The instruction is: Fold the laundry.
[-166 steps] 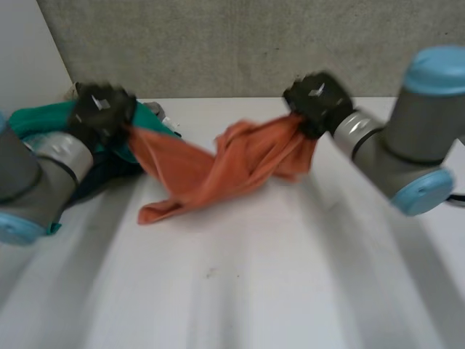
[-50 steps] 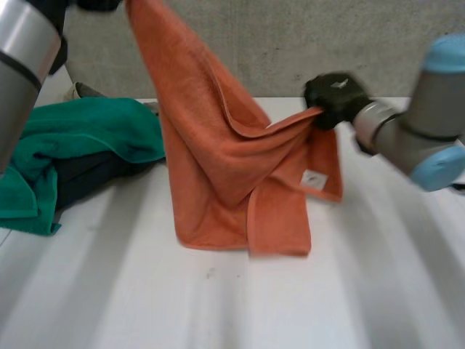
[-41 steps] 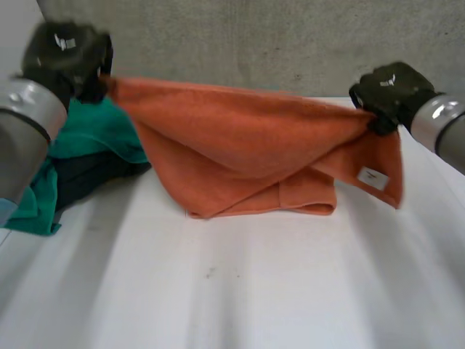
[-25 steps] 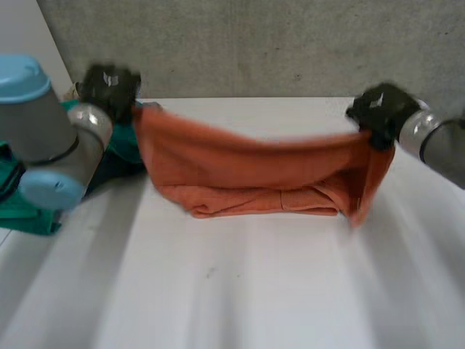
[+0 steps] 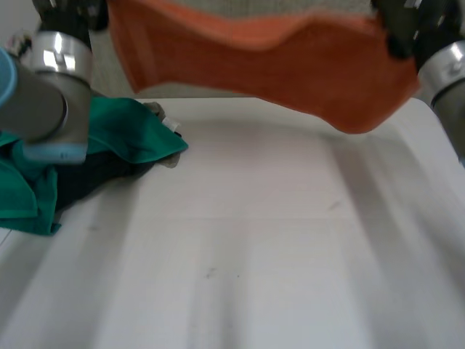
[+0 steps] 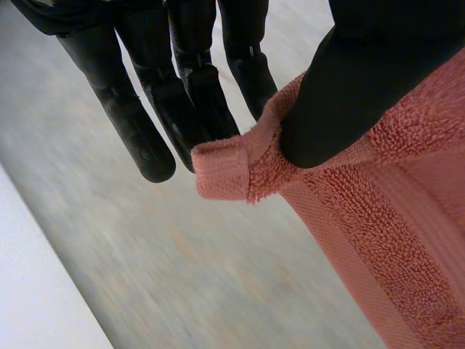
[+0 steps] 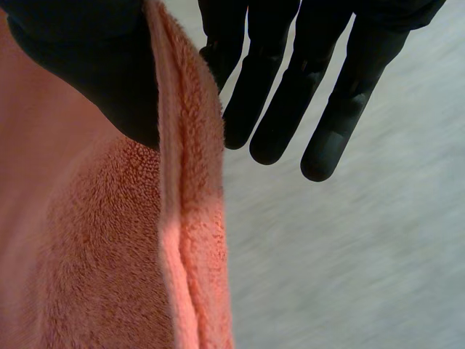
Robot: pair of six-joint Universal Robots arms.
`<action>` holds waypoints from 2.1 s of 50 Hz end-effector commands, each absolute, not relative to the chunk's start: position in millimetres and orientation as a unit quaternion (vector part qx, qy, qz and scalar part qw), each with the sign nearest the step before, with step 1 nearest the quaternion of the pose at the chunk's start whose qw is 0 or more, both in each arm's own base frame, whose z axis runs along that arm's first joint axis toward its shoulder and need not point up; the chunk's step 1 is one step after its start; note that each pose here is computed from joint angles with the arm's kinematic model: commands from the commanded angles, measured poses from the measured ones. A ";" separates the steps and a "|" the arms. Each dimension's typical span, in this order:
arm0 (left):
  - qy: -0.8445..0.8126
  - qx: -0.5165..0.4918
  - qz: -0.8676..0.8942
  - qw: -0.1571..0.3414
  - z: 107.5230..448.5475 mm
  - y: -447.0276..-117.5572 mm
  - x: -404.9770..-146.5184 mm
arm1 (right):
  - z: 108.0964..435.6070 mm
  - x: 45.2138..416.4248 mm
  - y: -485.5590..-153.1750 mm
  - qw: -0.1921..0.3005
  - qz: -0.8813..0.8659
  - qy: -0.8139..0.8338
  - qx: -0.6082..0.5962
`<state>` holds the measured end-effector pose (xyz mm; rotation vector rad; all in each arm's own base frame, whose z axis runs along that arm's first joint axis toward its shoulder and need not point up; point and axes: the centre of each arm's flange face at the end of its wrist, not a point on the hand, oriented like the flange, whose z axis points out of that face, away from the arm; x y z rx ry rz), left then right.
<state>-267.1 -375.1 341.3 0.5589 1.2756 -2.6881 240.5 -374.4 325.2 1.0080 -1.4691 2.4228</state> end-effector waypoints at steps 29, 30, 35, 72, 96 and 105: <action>0.564 0.235 -0.789 0.059 241.4 -329.3 -239.2 | 162.9 157.3 -377.0 -0.064 0.523 -0.826 0.199; 0.565 0.235 -0.789 0.059 241.2 -328.4 -238.9 | 160.1 155.7 -376.0 -0.067 0.513 -0.833 0.196; 0.572 0.238 -0.783 0.059 239.7 -322.1 -237.0 | 149.0 152.1 -375.0 -0.078 0.491 -0.847 0.189; 0.722 0.414 -0.542 0.115 205.7 -269.4 -220.1 | 215.3 124.5 -306.4 0.136 0.365 -0.768 0.508; 0.378 0.159 -0.892 0.190 375.3 -412.9 -260.5 | 386.5 173.7 -419.9 0.246 0.852 -0.408 0.218; 0.493 0.216 -0.827 0.162 284.9 -403.9 -260.3 | 321.0 179.7 -423.4 0.214 0.807 -0.484 0.262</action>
